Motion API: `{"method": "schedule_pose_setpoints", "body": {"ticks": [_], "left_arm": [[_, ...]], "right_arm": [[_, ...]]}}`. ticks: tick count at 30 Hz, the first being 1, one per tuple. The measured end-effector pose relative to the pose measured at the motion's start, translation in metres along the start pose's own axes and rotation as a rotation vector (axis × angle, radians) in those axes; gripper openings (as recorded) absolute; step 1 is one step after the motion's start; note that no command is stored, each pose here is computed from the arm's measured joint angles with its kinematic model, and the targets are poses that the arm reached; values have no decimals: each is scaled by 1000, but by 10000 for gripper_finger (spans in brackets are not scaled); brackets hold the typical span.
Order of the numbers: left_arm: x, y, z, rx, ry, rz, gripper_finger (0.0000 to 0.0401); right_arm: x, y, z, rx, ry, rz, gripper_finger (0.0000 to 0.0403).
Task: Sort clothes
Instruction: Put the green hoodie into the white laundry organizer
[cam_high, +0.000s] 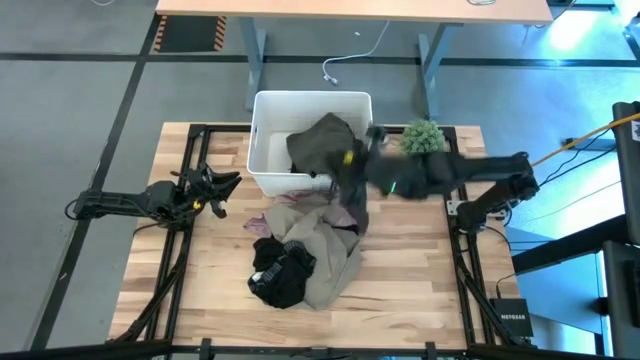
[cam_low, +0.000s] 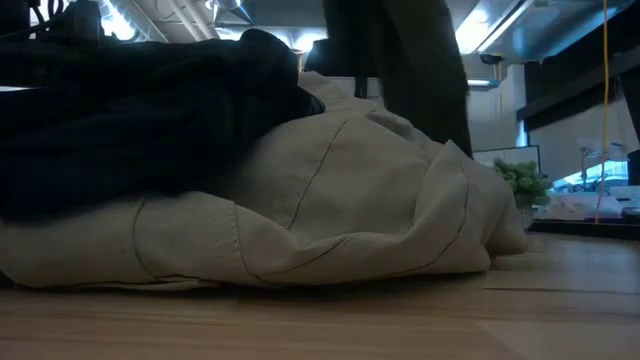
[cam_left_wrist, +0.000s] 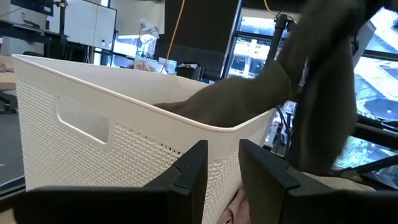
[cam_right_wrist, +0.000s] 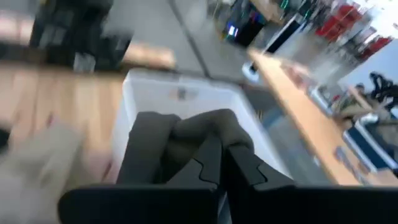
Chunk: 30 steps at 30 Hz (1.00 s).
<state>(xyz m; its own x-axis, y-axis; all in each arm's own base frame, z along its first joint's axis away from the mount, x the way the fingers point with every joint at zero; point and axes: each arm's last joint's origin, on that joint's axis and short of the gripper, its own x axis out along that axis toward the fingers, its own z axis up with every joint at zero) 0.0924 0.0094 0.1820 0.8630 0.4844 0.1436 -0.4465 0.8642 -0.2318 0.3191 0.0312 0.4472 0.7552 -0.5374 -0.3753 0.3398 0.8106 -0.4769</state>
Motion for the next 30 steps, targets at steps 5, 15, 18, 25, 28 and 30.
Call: {"method": "schedule_pose_setpoints", "body": {"ticks": [5, 15, 18, 25, 28, 30], "left_arm": [[0, 0, 0, 2, -1, 7, 86], [0, 0, 0, 24, -2, 11, 86], [0, 0, 0, 29, -2, 15, 86], [0, 0, 0, 23, -1, 15, 86], [0, 0, 0, 23, -2, 15, 86], [0, 0, 0, 24, -1, 15, 86]], "right_arm": [[8, -64, 23, 70, -157, -134, 11], [49, -130, 15, 231, -259, -226, 25], [67, -127, 3, 346, -164, -196, 49], [82, -116, -23, 286, 96, -159, 154], [72, -118, -23, 260, 144, -147, 198], [58, -118, -18, 248, 157, -91, 218]]}}
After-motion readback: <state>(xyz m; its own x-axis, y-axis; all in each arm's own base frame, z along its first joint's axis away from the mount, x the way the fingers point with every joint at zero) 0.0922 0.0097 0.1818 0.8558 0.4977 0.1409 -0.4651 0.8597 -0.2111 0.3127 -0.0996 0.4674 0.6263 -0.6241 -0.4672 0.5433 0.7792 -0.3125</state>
